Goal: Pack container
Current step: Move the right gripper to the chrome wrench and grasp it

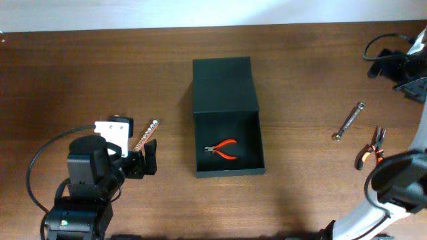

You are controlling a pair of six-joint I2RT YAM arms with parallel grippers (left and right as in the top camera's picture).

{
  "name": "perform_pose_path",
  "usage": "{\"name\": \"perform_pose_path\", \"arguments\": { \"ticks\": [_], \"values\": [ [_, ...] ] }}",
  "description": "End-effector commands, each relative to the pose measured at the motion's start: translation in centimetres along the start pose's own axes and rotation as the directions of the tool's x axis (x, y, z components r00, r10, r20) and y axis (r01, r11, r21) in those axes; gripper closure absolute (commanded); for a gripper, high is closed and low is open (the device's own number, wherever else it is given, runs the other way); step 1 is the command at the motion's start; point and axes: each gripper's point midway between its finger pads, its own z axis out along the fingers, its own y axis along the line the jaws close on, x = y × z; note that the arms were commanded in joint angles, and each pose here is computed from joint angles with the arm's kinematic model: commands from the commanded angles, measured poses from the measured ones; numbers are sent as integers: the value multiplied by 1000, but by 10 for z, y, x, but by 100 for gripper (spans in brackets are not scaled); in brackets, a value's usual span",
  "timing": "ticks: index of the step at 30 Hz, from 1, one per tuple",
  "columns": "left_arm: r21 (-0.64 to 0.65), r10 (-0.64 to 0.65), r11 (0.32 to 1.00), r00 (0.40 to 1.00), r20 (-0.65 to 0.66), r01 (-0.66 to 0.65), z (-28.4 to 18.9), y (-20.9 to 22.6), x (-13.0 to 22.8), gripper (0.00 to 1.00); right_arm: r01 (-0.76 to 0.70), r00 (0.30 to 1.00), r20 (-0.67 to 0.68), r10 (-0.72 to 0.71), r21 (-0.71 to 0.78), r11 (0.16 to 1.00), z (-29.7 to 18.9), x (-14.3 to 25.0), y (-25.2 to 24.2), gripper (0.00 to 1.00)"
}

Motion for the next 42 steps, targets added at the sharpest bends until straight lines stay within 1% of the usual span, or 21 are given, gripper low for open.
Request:
{"name": "perform_pose_path", "arguments": {
  "ticks": [1, 4, 8, 18, 25, 32, 34, 37, 38, 39, 40, 42],
  "values": [
    [6, 15, 1000, 999, 28, -16, -5, -1, -9, 1, -35, 992, -121, 41, 52, 998, 53, 12, -8, 1],
    [6, 16, 1000, 999, 30, -16, -5, -1, -9, 1, -34, 985, -168, 45, 67, 997, 87, 19, -10, 1],
    [6, 16, 1000, 999, 30, -16, -5, -1, -9, 1, -29, 982, -183, 42, 75, 997, 123, 29, -14, 1],
    [6, 16, 1000, 999, 30, -16, -5, -1, -9, 1, 4, 976, -219, 13, 75, 997, 180, 63, -22, 1],
    [6, 16, 1000, 999, 30, -16, -5, -1, -9, 1, 3, 974, -225, 14, 76, 997, 203, 81, -26, 1],
    [7, 16, 1000, 999, 30, -16, -5, -1, -9, 1, 3, 976, -216, 13, 74, 997, 206, 81, -26, 0],
    [7, 16, 1000, 999, 30, -16, -5, -1, -9, 1, 3, 976, -216, 14, 74, 997, 206, 81, -26, 3],
    [7, 16, 1000, 999, 30, -16, -5, -1, -9, 1, 2, 977, -213, 13, 73, 997, 207, 80, -26, 12],
    [11, 16, 1000, 999, 30, -16, -5, -2, -9, 1, 2, 977, -214, 13, 74, 997, 207, 80, -26, 17],
    [10, 16, 1000, 999, 30, -16, -5, -2, -9, 1, 2, 977, -214, 13, 74, 997, 207, 80, -26, 27],
    [11, 16, 1000, 999, 30, -16, -5, -2, -9, 1, 2, 977, -214, 13, 74, 997, 207, 80, -26, 34],
    [11, 16, 1000, 999, 30, -16, -5, -2, -9, 1, 2, 977, -214, 13, 73, 997, 207, 80, -26, 39]
  ]
}}
